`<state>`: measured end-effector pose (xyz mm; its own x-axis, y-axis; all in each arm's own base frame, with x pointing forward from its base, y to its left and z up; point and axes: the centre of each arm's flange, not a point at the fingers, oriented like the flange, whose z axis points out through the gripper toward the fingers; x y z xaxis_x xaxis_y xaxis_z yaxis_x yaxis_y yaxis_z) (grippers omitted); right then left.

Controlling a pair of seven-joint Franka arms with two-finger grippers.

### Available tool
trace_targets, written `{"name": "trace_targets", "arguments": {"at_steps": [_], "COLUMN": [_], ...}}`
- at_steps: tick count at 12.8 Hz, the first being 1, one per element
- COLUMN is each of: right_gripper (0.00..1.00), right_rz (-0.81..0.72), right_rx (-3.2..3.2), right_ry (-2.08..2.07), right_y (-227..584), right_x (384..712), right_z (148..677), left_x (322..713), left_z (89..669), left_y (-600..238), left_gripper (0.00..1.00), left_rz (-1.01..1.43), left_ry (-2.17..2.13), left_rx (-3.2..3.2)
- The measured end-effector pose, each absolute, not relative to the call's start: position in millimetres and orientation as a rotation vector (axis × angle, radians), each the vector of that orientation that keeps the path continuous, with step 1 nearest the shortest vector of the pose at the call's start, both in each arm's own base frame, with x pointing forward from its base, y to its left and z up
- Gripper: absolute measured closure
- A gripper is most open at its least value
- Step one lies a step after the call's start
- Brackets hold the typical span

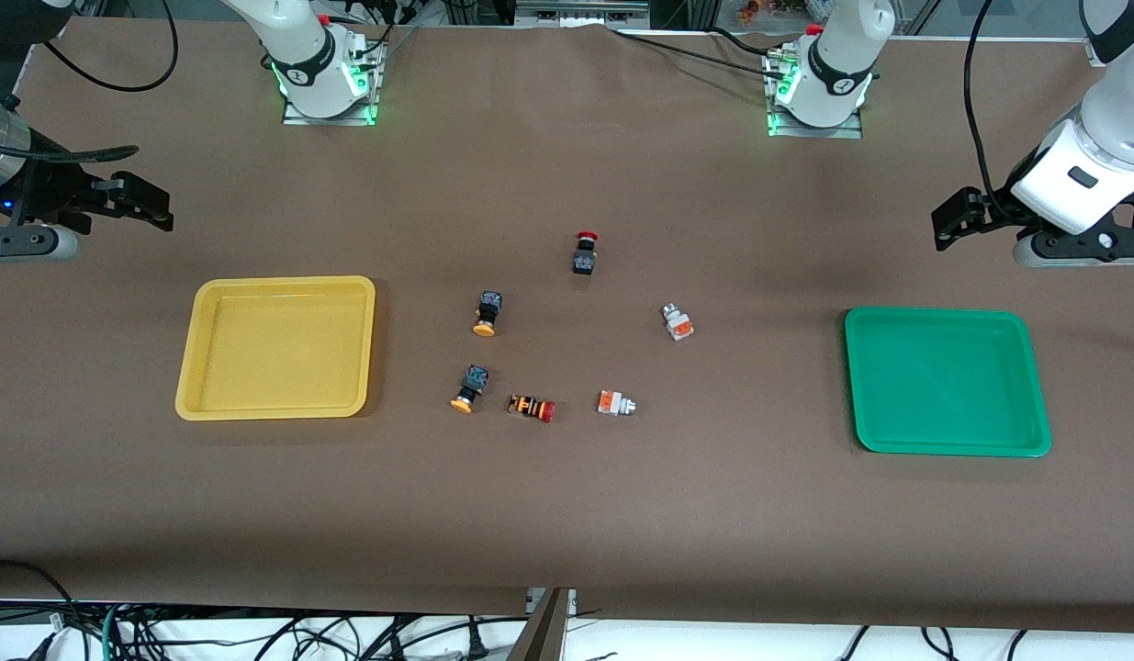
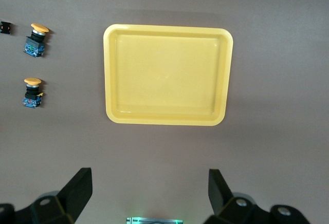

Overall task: Place green and yellow buttons in trays
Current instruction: 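Move both grippers out over the buttons beside each tray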

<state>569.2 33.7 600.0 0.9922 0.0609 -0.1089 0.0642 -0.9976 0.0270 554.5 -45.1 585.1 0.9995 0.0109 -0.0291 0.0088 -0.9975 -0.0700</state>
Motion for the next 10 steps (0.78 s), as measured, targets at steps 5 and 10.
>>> {"name": "trace_targets", "arguments": {"at_steps": [5, 10], "right_gripper": [0.0, 0.0], "right_rz": [-0.167, -0.164], "right_rx": [3.105, 3.104], "right_ry": [0.099, 0.102], "right_y": [34.6, 35.9], "right_x": [572.7, 577.2], "right_z": [595.7, 590.0], "left_x": [554.1, 549.1], "left_z": [585.0, 581.6], "left_y": [-45.1, -46.9], "left_gripper": [0.0, 0.0], "left_rz": [0.05, 0.115], "left_ry": [-0.015, -0.01], "left_rx": [-3.071, -3.065]}}
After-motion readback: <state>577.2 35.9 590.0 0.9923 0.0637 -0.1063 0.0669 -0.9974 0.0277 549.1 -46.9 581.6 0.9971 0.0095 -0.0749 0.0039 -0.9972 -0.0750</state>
